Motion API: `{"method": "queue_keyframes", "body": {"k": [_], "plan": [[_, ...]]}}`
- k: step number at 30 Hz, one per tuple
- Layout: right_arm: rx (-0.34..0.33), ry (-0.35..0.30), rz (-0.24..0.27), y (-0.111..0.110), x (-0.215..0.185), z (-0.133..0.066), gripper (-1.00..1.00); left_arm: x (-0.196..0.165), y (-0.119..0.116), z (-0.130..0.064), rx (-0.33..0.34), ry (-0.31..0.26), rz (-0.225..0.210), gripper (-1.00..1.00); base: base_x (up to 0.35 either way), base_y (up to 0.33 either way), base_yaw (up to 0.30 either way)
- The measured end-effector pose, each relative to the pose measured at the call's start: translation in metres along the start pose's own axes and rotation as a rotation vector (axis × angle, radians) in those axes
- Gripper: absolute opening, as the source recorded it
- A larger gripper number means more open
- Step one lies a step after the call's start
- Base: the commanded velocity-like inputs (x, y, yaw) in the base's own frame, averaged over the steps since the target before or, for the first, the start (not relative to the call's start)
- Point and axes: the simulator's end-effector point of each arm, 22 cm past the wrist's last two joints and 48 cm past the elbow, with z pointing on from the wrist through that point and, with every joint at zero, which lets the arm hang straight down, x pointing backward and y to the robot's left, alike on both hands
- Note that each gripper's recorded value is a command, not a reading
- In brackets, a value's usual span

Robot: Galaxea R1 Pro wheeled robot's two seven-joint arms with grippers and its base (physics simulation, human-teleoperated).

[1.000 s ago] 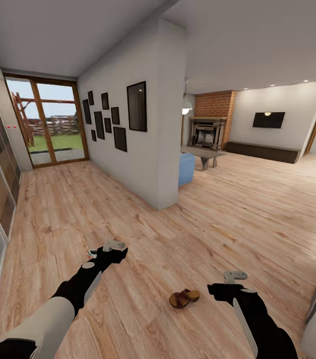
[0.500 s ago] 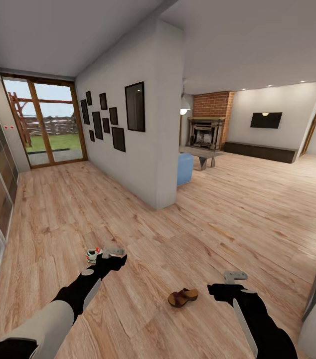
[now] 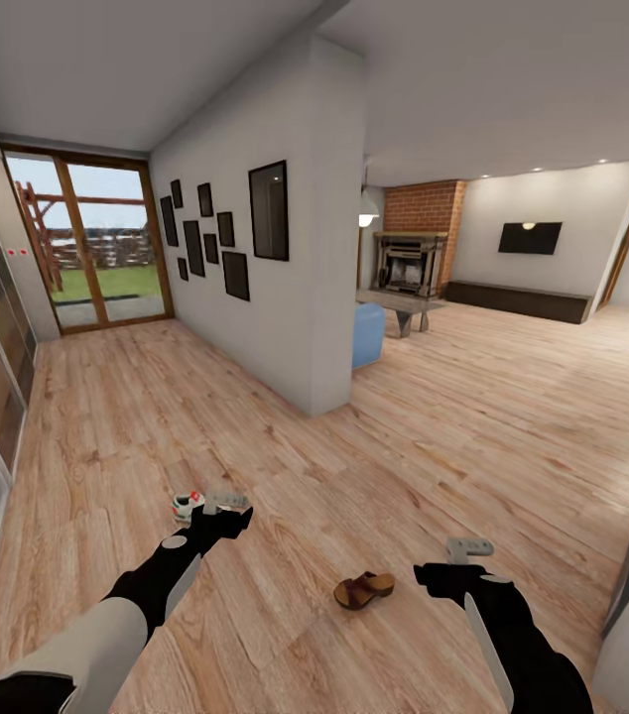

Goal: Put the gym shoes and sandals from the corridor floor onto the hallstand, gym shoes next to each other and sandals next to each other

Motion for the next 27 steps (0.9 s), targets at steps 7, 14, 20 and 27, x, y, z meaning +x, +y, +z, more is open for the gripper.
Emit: {"method": "queue_keyframes", "body": {"k": [7,14,20,27], "plan": [[0.001,0.01,0.001,-0.001,0.013,0.011,1.0,0.028,0.0,0.006,0.001,0.033,-0.004,1.0,0.0,0.0,0.0],[0.002,0.021,0.0,-0.001,0.027,0.023,1.0,0.051,0.0,0.013,0.002,0.052,-0.007,1.0,0.0,0.0,0.0],[0.002,0.023,-0.001,-0.001,0.037,0.031,1.0,0.064,0.0,0.017,0.002,0.058,-0.008,1.0,0.0,0.0,0.0],[0.002,0.023,-0.001,-0.002,0.046,0.039,1.0,0.087,-0.001,0.021,0.003,0.08,-0.011,1.0,0.0,0.0,-0.003]]}}
